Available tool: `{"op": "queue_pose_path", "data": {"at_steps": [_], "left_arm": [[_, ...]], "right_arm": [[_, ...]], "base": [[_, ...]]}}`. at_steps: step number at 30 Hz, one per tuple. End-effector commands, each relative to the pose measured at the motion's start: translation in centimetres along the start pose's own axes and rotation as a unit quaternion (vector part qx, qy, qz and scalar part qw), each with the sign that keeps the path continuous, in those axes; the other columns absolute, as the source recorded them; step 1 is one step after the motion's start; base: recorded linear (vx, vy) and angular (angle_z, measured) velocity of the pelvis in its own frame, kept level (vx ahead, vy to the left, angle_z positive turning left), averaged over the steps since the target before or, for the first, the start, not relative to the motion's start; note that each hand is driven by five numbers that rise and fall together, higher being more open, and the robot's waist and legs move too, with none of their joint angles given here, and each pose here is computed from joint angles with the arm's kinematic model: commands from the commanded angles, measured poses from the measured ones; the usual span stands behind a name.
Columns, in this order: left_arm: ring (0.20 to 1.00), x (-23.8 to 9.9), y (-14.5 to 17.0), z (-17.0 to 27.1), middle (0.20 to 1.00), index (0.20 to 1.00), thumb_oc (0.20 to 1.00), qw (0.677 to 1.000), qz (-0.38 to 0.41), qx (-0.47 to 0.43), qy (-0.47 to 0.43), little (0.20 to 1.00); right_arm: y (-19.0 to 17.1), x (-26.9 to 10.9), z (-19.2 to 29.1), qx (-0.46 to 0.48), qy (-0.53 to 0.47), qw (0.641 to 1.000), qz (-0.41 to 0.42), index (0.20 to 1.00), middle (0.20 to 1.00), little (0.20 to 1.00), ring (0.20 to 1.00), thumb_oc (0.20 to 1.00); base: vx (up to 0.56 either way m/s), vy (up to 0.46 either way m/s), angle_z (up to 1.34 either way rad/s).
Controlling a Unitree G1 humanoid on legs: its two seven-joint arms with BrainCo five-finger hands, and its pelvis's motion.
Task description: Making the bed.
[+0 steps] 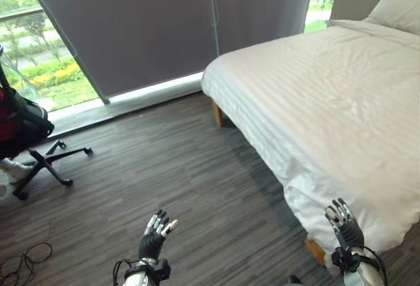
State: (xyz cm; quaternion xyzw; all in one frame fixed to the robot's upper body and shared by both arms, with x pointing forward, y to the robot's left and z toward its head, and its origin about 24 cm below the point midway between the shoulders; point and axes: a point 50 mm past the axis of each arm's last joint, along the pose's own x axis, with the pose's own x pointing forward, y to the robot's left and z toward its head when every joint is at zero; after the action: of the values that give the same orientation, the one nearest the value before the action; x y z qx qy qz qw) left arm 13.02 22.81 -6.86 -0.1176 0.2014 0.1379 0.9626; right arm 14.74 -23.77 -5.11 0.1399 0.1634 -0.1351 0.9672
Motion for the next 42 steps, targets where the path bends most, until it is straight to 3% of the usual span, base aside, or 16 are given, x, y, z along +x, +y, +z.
{"op": "queue_pose_path", "data": {"at_steps": [1,7,15,19,23,30,39,42], "left_arm": [[1.000,0.4,0.8,3.9,1.000,1.000,1.000,0.995,0.018,0.021,-0.098,1.000],[1.000,0.2,1.0,4.5,1.000,1.000,1.000,0.994,0.005,0.035,-0.105,1.000],[1.000,2.6,0.2,7.6,1.000,1.000,1.000,0.987,0.005,0.047,-0.156,1.000],[1.000,1.9,1.4,7.9,1.000,1.000,1.000,0.985,0.039,0.032,-0.166,1.000],[1.000,0.8,3.8,8.1,1.000,1.000,1.000,0.967,0.143,-0.054,-0.202,1.000],[1.000,0.9,4.2,7.7,1.000,1.000,1.000,0.971,0.142,-0.046,-0.189,1.000],[1.000,0.8,4.3,7.0,1.000,1.000,1.000,0.972,0.137,-0.070,-0.178,1.000],[1.000,1.1,4.1,7.3,1.000,1.000,1.000,0.974,0.127,-0.059,-0.177,1.000]], "right_arm": [[0.9,0.9,2.4,-0.001,-0.057,0.998,0.025,1.000,1.000,1.000,1.000,1.000],[-0.1,0.4,2.0,-0.001,-0.049,0.999,0.005,1.000,1.000,1.000,1.000,1.000],[-0.7,1.0,3.2,0.028,-0.088,0.995,-0.038,1.000,1.000,1.000,1.000,1.000],[-0.7,0.9,3.2,0.002,-0.083,0.996,-0.043,1.000,1.000,1.000,1.000,1.000],[1.3,2.6,5.9,0.030,-0.155,0.987,-0.043,1.000,1.000,1.000,1.000,1.000],[1.6,3.2,8.5,0.016,-0.186,0.982,0.002,1.000,1.000,1.000,1.000,1.000],[-0.8,1.3,5.8,0.056,-0.152,0.985,-0.057,1.000,1.000,1.000,1.000,1.000],[0.0,1.5,5.2,0.047,-0.131,0.990,-0.035,1.000,1.000,1.000,1.000,1.000]], "base": [[0.00,0.000,0.00],[0.01,0.004,0.01],[-0.28,0.114,-0.51],[-0.40,0.234,-0.85],[-0.30,-0.146,-1.33],[-0.29,-0.204,-1.21],[-0.01,0.029,-0.70],[-0.03,0.086,-0.38]]}}
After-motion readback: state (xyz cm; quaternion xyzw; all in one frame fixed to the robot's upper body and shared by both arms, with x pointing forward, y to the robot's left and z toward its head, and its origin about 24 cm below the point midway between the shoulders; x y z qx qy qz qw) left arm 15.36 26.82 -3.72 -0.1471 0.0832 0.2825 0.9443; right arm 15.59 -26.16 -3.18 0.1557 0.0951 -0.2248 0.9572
